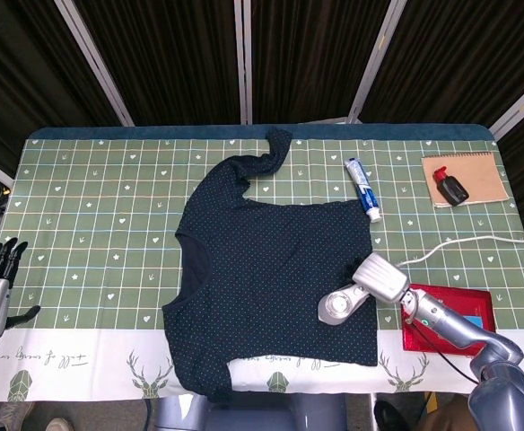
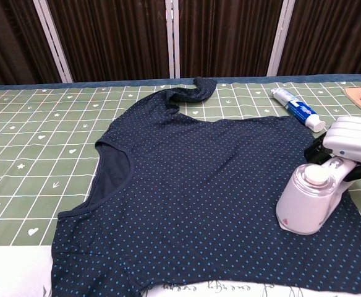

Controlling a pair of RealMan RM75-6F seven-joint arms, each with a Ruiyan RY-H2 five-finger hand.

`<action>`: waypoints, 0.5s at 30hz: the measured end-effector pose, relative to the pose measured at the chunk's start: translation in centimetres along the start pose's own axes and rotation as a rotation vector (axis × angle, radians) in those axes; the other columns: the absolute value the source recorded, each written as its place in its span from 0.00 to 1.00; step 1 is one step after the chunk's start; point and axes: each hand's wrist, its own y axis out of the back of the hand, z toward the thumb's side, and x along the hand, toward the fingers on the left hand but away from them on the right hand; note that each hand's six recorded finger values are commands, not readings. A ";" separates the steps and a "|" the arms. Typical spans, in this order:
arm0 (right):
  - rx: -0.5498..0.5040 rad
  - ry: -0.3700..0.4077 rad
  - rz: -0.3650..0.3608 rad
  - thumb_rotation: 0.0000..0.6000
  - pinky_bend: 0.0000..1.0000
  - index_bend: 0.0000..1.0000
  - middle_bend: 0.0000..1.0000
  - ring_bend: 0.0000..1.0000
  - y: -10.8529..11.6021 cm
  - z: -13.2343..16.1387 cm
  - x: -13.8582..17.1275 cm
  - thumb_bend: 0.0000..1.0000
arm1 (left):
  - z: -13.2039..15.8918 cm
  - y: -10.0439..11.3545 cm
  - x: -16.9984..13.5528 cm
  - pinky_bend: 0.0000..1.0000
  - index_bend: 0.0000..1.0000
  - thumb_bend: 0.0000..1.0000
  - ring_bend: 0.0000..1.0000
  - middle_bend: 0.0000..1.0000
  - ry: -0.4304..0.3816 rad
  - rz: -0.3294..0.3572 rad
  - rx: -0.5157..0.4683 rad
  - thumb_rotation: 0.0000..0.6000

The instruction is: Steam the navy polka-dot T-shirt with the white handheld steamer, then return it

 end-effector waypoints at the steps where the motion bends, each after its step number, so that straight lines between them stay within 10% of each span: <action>1: -0.002 0.009 -0.005 1.00 0.89 0.81 0.65 0.62 0.1 0.2 -0.1 1.00 | 0.0 0.0 0.0 0.00 0.00 0.00 0.00 0.00 0.000 0.000 -0.001 1.00; 15: -0.023 0.210 -0.056 1.00 0.89 0.81 0.65 0.62 0.2 5.9 -1.3 1.00 | -0.1 0.2 0.0 0.00 0.00 0.00 0.00 0.00 0.001 0.004 -0.007 1.00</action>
